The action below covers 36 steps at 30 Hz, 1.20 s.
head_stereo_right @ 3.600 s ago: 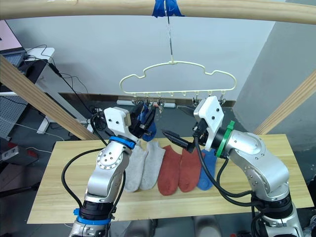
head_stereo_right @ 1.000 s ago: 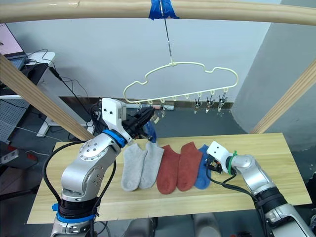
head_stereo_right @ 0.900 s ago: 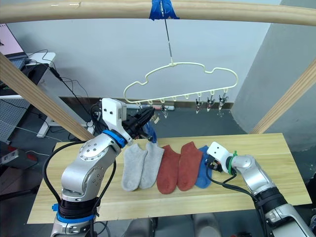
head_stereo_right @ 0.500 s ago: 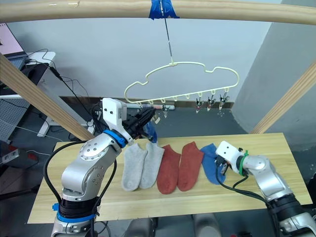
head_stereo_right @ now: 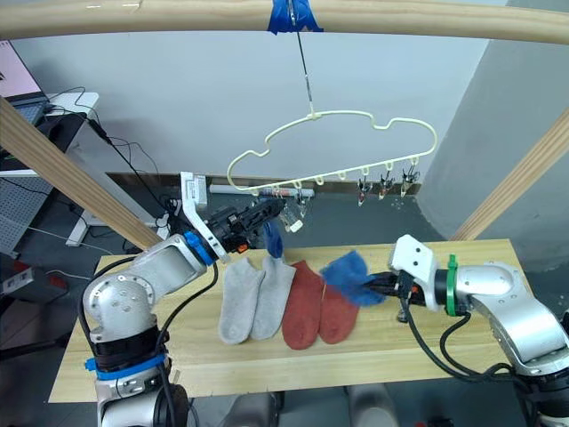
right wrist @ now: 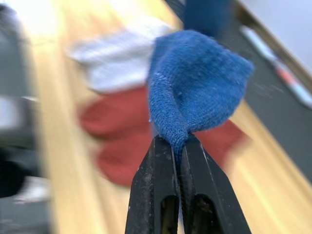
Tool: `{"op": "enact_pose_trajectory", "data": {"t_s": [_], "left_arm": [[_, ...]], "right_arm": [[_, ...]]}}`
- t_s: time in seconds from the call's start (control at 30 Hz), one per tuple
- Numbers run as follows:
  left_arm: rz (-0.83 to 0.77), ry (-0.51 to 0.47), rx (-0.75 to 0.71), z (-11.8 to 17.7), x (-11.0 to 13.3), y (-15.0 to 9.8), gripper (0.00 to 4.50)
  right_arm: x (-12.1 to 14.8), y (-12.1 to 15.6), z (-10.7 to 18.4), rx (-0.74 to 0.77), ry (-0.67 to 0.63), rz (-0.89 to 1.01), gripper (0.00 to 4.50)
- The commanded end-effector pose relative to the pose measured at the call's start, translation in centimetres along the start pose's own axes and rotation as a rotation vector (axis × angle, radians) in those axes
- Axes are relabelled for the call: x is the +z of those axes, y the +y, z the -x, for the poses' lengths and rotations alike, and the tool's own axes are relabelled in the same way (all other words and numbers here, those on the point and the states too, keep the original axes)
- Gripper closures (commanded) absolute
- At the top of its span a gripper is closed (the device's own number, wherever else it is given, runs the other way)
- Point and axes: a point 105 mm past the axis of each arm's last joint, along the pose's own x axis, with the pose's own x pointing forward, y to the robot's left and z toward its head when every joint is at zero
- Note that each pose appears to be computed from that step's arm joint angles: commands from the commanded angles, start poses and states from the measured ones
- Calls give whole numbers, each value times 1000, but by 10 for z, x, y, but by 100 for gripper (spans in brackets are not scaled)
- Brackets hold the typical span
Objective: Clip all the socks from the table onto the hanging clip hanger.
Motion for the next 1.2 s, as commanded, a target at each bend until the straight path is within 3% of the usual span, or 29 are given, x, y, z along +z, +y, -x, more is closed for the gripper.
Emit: {"op": "enact_pose_trajectory", "data": {"t_s": [0.03,0.4,0.93,1.2], "left_arm": [[74,23,-14,4,1,-1,450],[107,49,-51,5,-1,-17,450],[101,73,-73,6,-4,-25,450],[24,74,-81,7,-4,-28,450]], "right_arm": [[24,13,-10,60,-71,12,449],[53,2,-44,34,-178,50,449],[67,-7,-50,3,-229,51,449],[71,-11,-50,-12,-243,52,449]]}}
